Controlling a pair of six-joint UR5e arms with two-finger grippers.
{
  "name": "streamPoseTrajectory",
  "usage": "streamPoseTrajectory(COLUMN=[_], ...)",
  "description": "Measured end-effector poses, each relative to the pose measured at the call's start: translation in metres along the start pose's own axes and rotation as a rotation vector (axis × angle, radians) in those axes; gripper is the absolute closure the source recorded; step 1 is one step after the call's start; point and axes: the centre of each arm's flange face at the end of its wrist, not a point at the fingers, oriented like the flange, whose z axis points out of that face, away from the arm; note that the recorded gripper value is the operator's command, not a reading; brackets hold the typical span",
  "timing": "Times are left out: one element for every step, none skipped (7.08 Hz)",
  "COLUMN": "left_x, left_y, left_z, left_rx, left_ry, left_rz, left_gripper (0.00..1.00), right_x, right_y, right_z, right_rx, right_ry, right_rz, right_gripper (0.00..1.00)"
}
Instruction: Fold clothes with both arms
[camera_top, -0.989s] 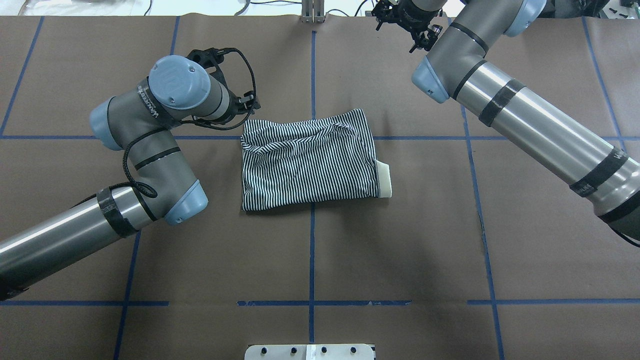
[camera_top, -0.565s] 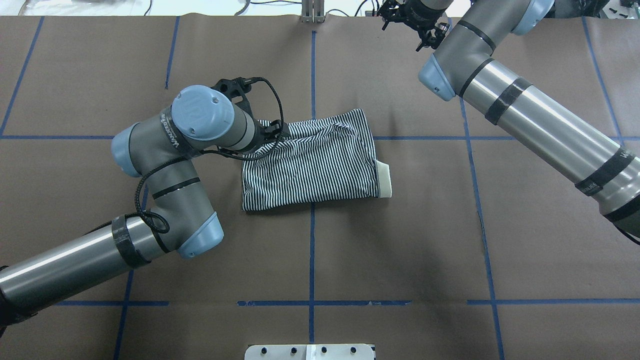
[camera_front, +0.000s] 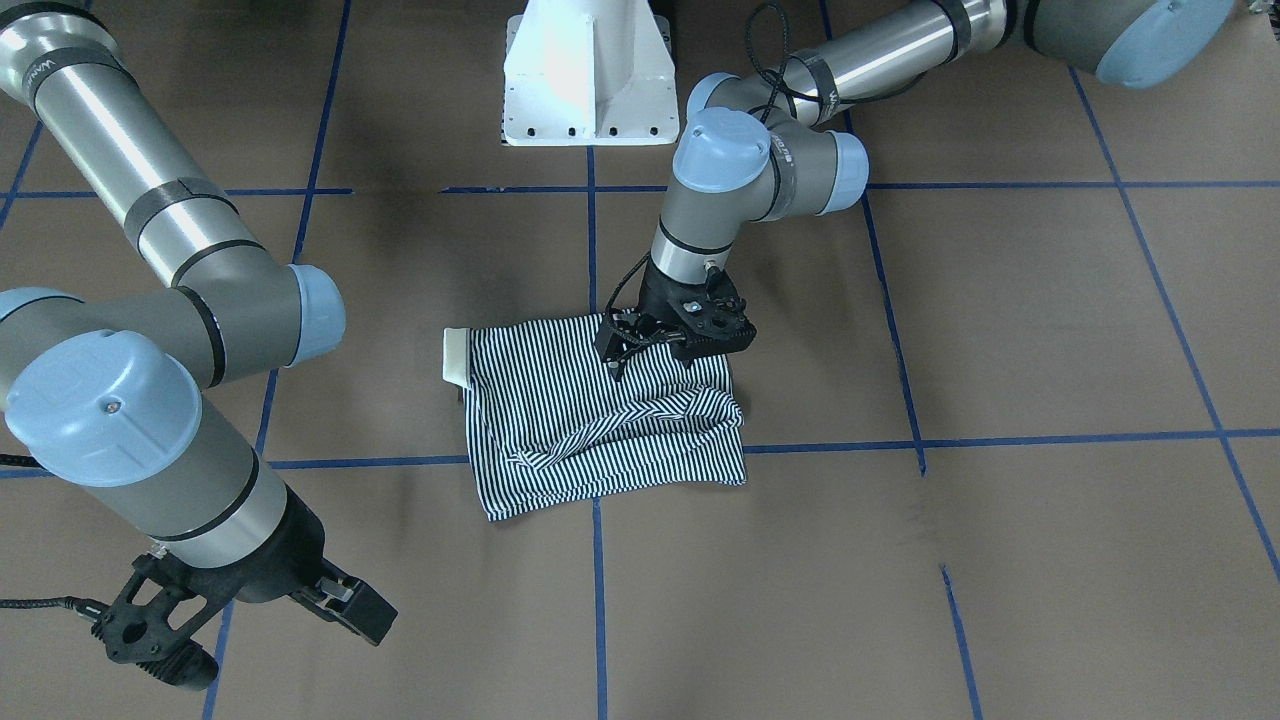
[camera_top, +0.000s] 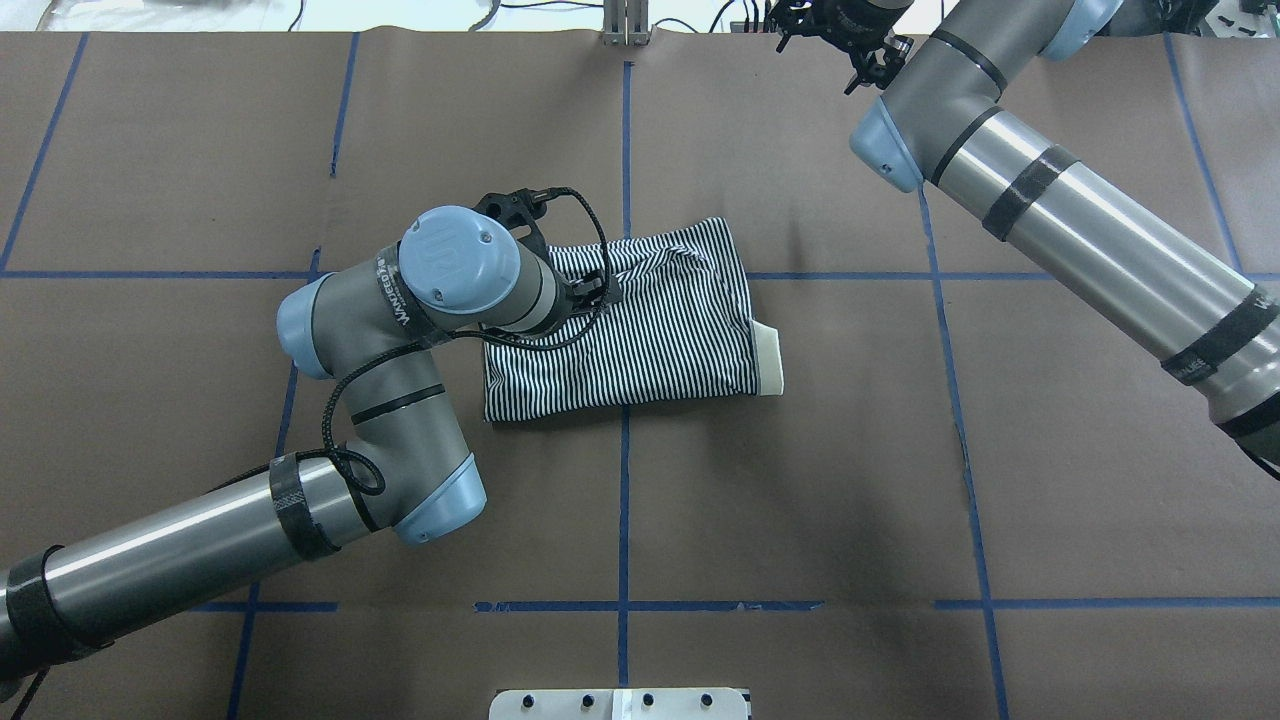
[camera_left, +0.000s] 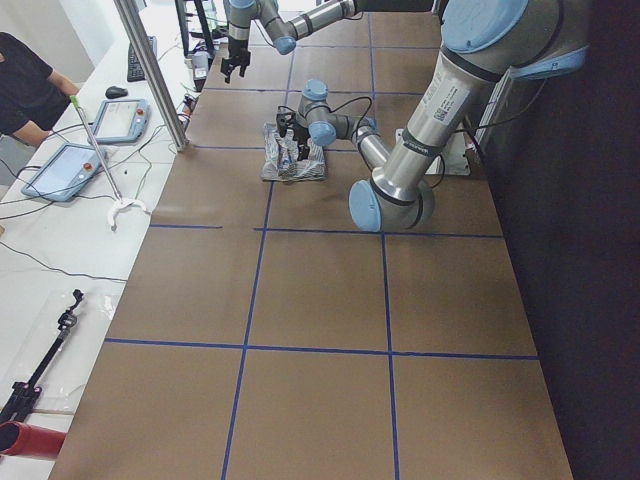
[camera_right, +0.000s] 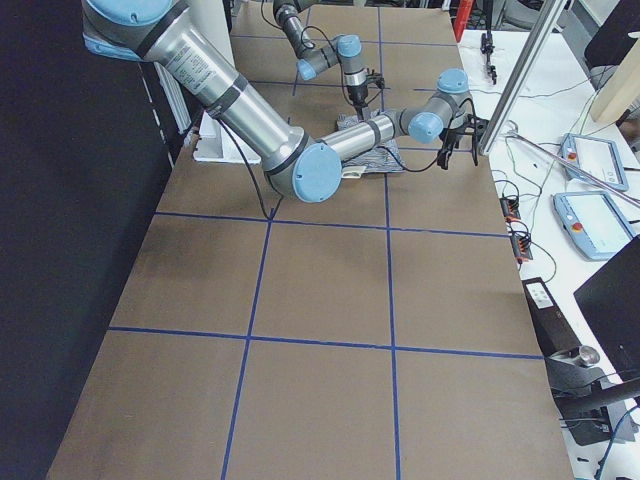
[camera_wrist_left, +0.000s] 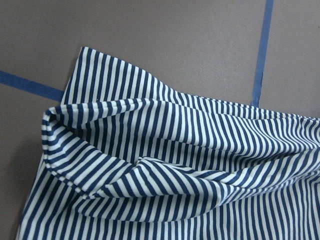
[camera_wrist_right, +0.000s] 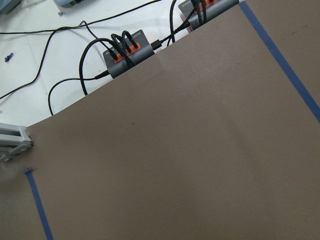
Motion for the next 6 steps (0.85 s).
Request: streamPoseTrajectory(left_x=[-0.003,-0.006,-0.004,0.004,0.011,0.006], left_y=[-0.006,-0.017,-0.031,-0.053,-0.083,-0.116], left_z=[0.012,0.020,0.021,0.017,0.020,0.029], left_rx=[0.008,0.021,0.036,0.060,0.092,0.126], left_ry=[0.014,0.023,0.029,0.039,0.049,0.053], left_rz=[0.001,-0.001,-0.002,-0.001,0.006,0.030], left_gripper=[0.01,0.01,0.01,0.01,0.01,0.01], right_x=[0.002,0.005,0.006,0.007,0.008,0.010], right_y=[-0.001,-0.003,-0.005,-0.007,-0.008,-0.008], right_z=[0.000,0.001,0.000,-0.001,-0.001,-0.001], right_rx=[0.000,0.000,0.000,0.002,0.003,0.003], right_ry=[0.002,0.003,0.004,0.003,0.004,0.004], right_rz=[0.001,0.000,-0.005,-0.011,-0.018,-0.023], right_gripper=[0.00,0.00,0.00,0.00,0.00,0.00])
